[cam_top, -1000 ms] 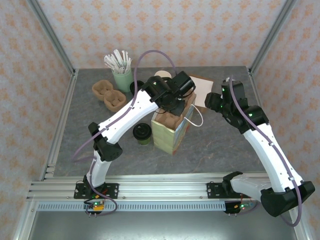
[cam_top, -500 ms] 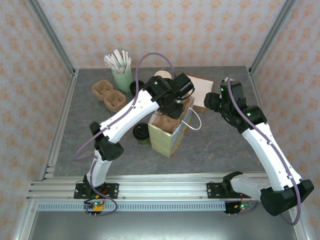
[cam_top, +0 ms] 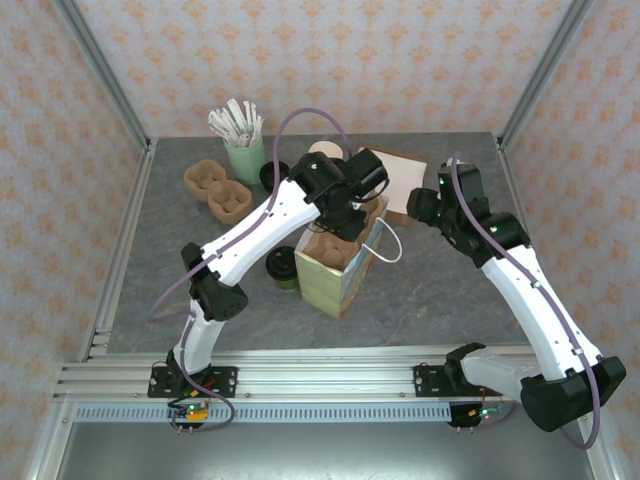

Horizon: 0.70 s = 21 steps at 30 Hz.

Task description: Pack the takeout coffee

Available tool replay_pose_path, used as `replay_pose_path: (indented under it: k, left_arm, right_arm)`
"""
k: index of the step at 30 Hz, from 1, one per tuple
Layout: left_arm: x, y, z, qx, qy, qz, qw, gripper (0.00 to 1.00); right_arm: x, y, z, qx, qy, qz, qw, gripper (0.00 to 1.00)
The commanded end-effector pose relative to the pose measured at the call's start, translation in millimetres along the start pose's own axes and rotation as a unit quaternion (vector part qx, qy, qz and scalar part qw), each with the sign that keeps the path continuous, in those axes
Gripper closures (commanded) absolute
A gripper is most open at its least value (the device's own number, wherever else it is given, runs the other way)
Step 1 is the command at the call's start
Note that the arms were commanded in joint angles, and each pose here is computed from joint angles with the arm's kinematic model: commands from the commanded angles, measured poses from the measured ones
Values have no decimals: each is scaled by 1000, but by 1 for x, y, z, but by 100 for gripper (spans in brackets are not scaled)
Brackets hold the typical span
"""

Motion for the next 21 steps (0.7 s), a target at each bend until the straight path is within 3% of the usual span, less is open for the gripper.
replay_pose_path:
  k: [1, 8, 21]
  left_arm:
    - [-12, 4, 11, 4, 40, -10, 999, 77]
    - [-19, 4, 15, 2, 53, -13, 998, 77]
    - [8, 1, 13, 18, 18, 1, 1000, 77]
  right_arm:
    - [-3, -3, -2, 2, -9, 6, 1000, 37]
    - [-6, -3, 0, 1, -6, 6, 1000, 37]
    - [-9, -3, 2, -1, -4, 4, 1000, 37]
Point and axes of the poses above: each hand's point on the last joint's axis, 136 mm out from that joint toward the fingers, its own x axis back along the fingers, its own y axis along the line the jaws close on, z = x × y, the point moved 3 cm from there along x, back along the fingers, and after that the axes turned 5 degrees about -x, right-handed, at the moved point
